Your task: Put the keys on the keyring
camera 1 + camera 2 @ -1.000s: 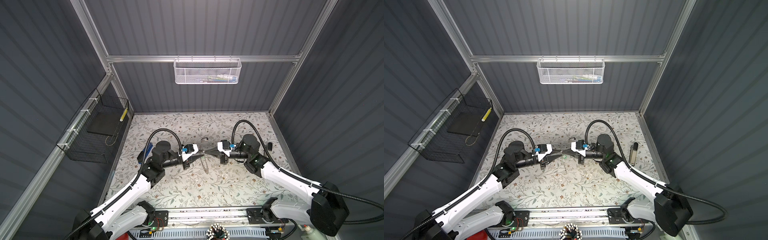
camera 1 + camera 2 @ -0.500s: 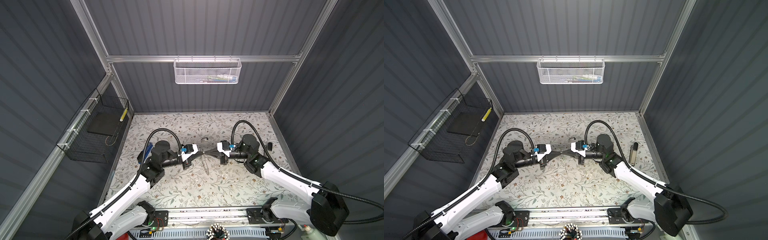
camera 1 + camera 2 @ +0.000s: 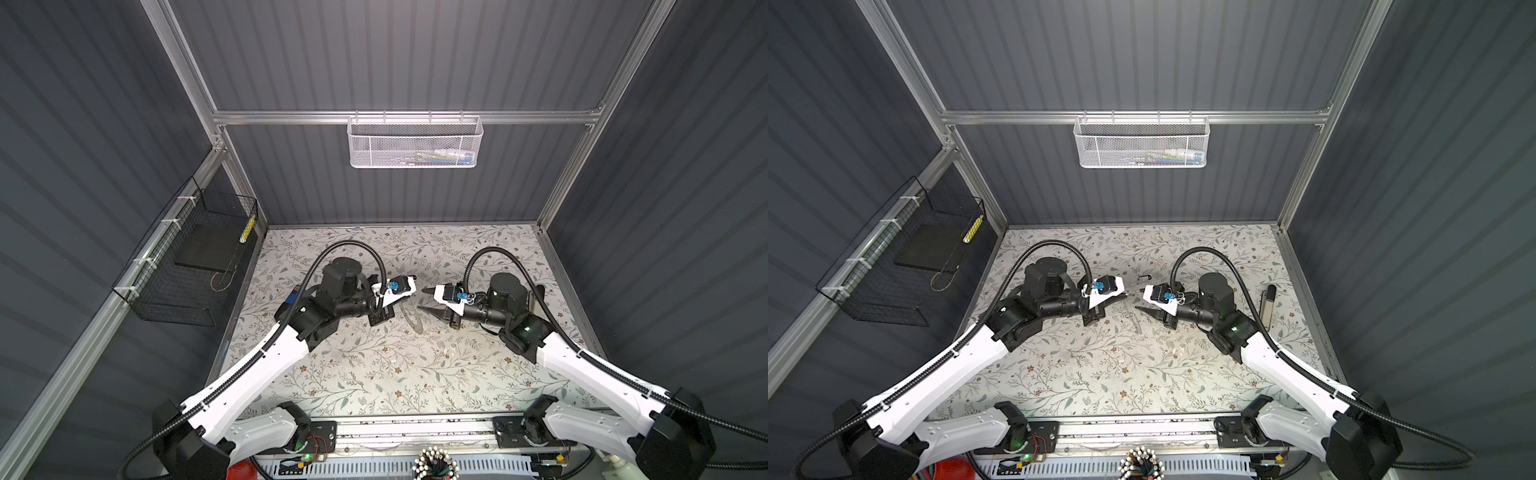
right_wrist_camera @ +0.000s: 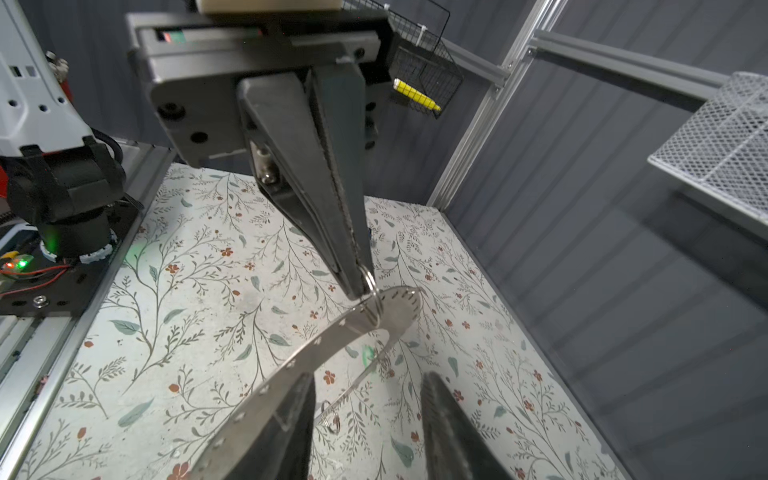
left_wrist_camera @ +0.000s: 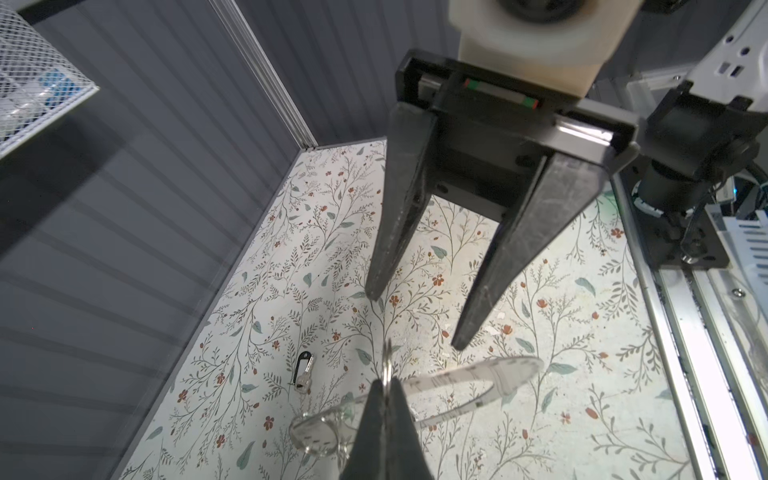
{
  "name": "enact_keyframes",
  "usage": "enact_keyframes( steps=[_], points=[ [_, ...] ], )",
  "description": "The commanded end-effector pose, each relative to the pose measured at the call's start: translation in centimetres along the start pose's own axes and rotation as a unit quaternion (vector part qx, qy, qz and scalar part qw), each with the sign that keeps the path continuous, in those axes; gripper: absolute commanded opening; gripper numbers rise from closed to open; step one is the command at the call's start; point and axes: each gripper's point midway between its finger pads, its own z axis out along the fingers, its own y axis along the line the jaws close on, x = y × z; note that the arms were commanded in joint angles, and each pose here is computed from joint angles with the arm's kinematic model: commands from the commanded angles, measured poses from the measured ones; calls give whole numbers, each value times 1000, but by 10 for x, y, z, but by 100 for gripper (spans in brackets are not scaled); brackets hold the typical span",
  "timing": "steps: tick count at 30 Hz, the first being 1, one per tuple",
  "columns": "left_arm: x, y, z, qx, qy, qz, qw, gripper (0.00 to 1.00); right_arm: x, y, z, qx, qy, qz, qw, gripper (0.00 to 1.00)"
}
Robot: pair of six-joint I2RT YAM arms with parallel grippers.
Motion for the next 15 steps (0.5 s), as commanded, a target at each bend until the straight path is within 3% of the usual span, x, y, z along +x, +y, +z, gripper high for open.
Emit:
enact_keyframes(
  steps=[1, 15],
  points=[
    [14, 1, -3, 0, 69, 35, 997, 0, 3, -3, -1, 8, 13, 12, 1000, 42],
    [9, -7, 13, 40, 136, 63, 988, 0, 7, 5, 7, 4, -25, 36, 999, 28]
  ],
)
